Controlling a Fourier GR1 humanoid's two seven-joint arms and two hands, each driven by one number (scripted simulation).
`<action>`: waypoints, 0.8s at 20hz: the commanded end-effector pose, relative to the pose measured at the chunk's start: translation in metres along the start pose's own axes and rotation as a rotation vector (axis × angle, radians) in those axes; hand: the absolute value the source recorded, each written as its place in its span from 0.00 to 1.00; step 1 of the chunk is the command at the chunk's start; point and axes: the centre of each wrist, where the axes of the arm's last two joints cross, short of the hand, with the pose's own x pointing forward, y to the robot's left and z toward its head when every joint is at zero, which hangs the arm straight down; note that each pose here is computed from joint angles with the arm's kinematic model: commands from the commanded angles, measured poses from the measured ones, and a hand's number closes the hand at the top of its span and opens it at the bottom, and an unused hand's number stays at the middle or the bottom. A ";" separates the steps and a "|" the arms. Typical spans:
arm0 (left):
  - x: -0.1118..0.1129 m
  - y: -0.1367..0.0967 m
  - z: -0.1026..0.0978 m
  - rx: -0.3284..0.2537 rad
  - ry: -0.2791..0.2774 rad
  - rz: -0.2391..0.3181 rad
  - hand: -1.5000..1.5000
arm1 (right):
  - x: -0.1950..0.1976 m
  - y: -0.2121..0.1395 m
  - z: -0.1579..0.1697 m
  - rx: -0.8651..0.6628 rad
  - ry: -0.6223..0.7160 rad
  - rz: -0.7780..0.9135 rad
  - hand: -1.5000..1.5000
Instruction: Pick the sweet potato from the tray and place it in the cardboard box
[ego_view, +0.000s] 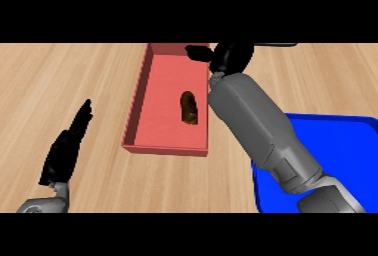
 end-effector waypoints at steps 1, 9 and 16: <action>-0.016 0.018 0.006 0.020 0.019 -0.005 0.50 | 0.001 -0.003 0.000 -0.147 0.036 -0.209 0.00; -0.031 0.032 0.025 0.102 0.076 0.000 0.50 | -0.044 -0.039 -0.016 -0.254 0.088 -0.260 0.00; -0.019 0.035 0.025 0.120 0.089 0.007 0.50 | -0.100 -0.103 0.016 -0.223 0.050 -0.253 0.00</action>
